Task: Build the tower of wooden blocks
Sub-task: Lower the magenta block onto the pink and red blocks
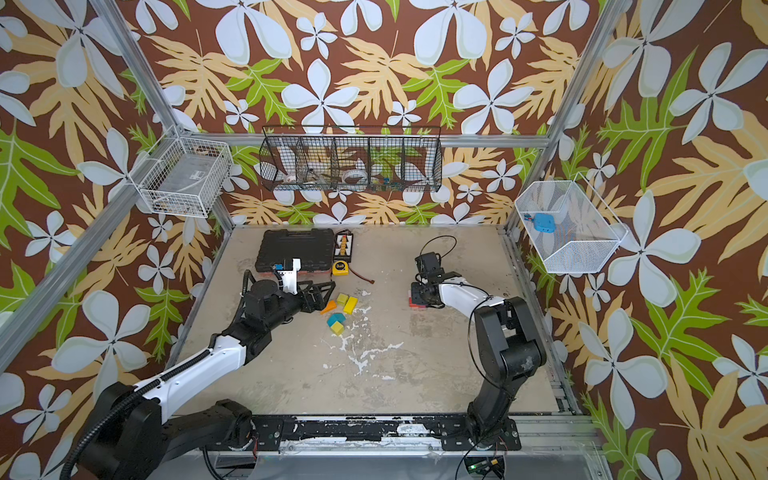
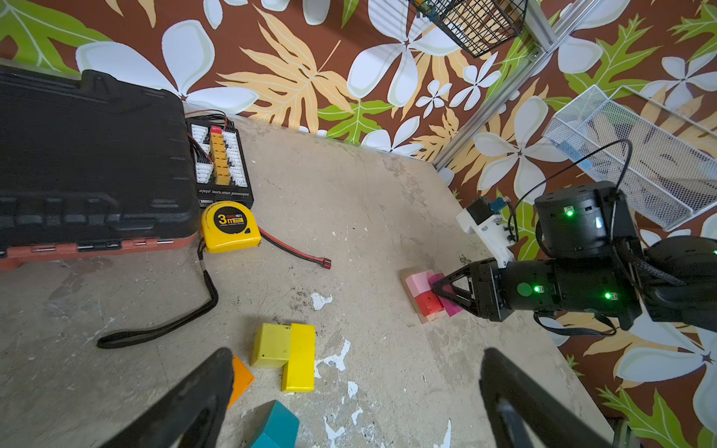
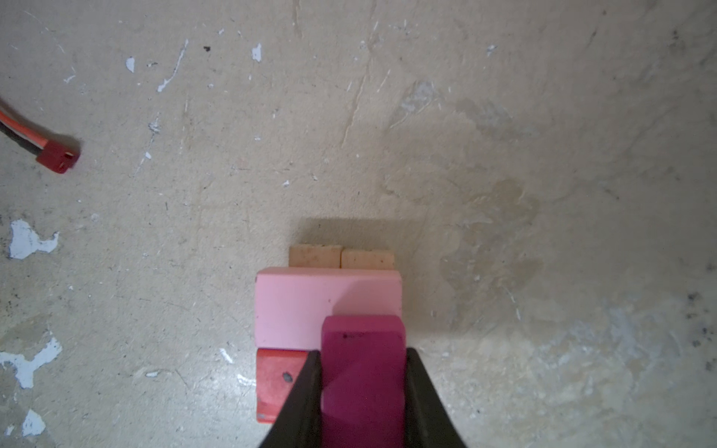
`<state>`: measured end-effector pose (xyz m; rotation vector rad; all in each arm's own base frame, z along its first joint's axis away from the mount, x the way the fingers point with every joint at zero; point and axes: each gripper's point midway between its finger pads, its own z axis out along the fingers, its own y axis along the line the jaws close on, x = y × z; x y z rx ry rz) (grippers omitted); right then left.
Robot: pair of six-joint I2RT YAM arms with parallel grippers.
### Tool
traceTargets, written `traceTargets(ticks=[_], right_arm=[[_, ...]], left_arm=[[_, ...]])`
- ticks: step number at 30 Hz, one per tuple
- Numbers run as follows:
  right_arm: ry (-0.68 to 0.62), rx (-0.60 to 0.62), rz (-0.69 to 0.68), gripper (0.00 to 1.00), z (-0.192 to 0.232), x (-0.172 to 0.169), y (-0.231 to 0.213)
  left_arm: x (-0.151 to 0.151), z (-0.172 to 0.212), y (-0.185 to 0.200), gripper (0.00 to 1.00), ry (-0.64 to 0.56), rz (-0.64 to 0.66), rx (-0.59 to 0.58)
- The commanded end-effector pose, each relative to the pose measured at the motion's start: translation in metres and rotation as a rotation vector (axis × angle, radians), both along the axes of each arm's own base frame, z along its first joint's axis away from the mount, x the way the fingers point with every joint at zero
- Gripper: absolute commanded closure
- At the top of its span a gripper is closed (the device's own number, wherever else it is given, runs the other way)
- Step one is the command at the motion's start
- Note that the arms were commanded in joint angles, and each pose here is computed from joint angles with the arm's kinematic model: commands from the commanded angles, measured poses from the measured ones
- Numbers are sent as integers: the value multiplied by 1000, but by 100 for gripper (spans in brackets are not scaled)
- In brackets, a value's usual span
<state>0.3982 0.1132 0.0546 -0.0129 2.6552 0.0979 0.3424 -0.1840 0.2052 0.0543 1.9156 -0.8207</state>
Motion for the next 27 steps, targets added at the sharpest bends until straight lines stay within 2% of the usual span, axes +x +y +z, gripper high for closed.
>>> traceTargets(ticks=[1,6,13,27], right_arm=[[-15,16,-9,100,3,4,2],[-16,23,-9,100,3,4,3],[-14,25,-12,92,3,4,3],[-27,30,-20,91,6,6,3]], left_arm=[[3,11,-3,0,-33,-9,-24],[2,11,-3,0,-31,-11,-24],[3,10,-4,0,-31,-12,-24],[3,9,-5,0,-26,-19,-25]])
